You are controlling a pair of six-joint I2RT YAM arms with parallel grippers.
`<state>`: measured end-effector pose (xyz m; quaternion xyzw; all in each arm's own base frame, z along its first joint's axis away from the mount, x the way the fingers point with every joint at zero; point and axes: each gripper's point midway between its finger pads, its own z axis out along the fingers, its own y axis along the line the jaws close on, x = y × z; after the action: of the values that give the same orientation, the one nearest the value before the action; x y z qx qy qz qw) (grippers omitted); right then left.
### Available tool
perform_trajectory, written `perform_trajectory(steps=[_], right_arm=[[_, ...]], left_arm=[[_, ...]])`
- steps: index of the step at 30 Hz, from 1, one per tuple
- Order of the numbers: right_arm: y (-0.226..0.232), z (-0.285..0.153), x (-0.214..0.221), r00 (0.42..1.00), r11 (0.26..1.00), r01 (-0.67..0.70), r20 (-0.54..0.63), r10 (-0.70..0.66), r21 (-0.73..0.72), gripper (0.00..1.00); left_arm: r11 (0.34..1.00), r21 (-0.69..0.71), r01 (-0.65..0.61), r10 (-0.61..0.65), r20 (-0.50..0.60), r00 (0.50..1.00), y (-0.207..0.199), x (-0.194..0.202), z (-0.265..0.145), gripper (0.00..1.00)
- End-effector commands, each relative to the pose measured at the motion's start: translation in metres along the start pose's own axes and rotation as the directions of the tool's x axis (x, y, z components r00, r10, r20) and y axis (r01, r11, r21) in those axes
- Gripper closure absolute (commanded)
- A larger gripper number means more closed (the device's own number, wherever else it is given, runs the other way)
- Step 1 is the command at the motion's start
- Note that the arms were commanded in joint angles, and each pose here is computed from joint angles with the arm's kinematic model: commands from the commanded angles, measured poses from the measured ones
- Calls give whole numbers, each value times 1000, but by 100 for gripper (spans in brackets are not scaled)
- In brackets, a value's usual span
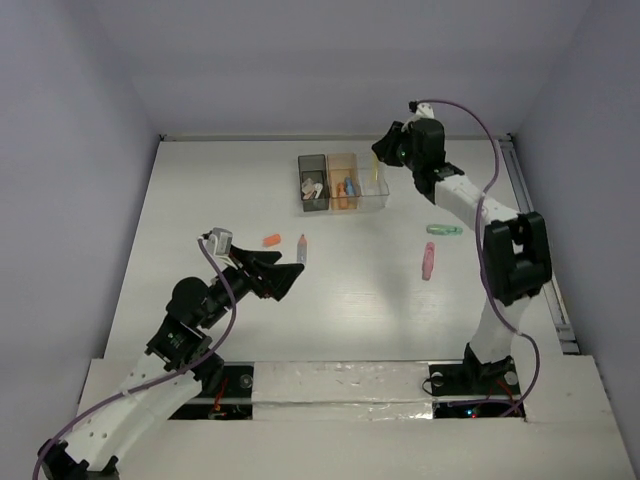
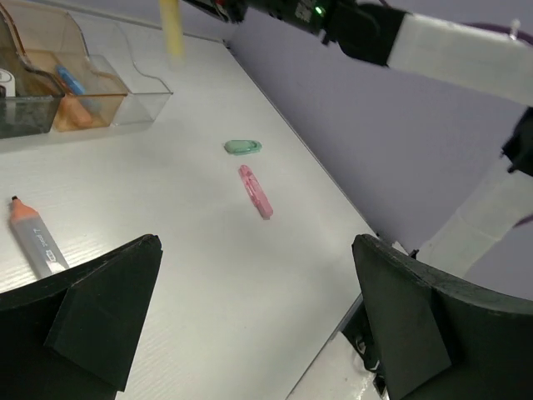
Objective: Sort the stationery into containers
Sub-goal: Place the pen in the storage box.
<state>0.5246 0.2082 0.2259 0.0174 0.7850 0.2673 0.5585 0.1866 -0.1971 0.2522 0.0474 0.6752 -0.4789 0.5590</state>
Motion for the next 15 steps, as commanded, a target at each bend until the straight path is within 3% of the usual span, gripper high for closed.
perform_trajectory(steps=[1, 8, 10, 11, 12, 15], right_arm=[[-16, 25, 3, 988, 996, 91, -122, -89, 7, 100], [-36, 70, 29, 969, 993, 112, -224, -101, 40, 100], [-43, 77, 35, 966, 992, 110, -241, -93, 61, 93], [-44, 79, 38, 963, 992, 109, -252, -90, 64, 87], [-43, 80, 39, 961, 993, 105, -261, -86, 59, 71], [-40, 78, 31, 965, 993, 97, -252, -77, 67, 39]], left_arm=[[996, 85, -1, -3, 54, 999, -15, -10, 2, 1], [998, 60, -4, 1, 38, 999, -5, 0, 4, 1], [998, 66, -3, 1, 40, 999, -6, 0, 4, 1], [998, 66, -2, -1, 38, 999, -5, 1, 4, 1], [998, 67, -1, -1, 34, 999, -5, 2, 5, 1], [998, 63, 6, -8, 19, 1000, -3, 6, 7, 1]])
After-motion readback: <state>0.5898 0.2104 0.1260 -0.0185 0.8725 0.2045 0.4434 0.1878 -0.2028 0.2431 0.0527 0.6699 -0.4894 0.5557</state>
